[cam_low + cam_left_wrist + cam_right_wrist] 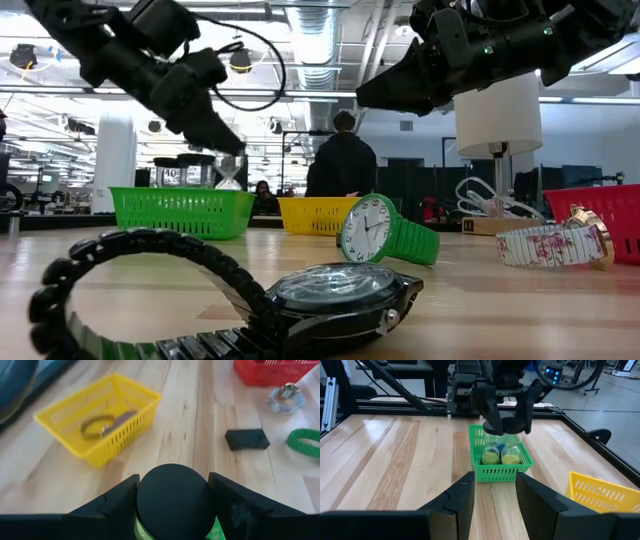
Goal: Pick & Place Office items
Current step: Put the green hourglass into the green basket
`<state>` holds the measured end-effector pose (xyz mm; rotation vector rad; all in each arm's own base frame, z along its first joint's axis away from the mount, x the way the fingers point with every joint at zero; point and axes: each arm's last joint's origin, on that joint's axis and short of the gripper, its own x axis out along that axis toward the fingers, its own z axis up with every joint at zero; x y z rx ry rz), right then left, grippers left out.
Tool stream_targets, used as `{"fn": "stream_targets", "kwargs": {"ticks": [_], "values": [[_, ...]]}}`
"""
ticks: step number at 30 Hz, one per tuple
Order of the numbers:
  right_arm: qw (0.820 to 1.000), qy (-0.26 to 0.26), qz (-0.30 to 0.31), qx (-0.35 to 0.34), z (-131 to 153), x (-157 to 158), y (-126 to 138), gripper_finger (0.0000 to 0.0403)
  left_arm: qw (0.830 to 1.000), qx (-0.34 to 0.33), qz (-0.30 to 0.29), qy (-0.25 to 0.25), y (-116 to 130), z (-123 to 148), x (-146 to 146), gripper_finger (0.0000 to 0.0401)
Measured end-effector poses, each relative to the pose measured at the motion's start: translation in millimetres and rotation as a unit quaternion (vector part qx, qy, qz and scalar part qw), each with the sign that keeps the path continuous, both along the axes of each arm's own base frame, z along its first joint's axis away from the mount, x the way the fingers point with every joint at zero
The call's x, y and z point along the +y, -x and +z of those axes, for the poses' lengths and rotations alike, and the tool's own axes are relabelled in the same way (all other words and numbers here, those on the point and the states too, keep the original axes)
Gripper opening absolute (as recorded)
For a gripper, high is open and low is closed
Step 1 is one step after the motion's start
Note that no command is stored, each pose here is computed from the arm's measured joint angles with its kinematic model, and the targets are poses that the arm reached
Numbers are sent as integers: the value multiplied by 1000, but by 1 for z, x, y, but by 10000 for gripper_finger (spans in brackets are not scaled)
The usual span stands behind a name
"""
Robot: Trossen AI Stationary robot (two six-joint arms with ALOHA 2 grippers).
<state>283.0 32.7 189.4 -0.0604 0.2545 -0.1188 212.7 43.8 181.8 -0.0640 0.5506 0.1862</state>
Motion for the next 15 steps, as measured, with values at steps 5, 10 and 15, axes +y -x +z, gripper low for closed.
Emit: {"fn": "stream_targets", "kwargs": {"ticks": [5,10,15], "values": [[1000,0,0,0,0,0,0,134,999,14,16,27,6,-12,-1,212],[1000,0,0,-1,0,0,0,134,999,16,33,18,7,-13,0,241],[1000,-12,-13,-2,0,-6,-1,134,998,18,54,-2,8,-13,1,281]]}}
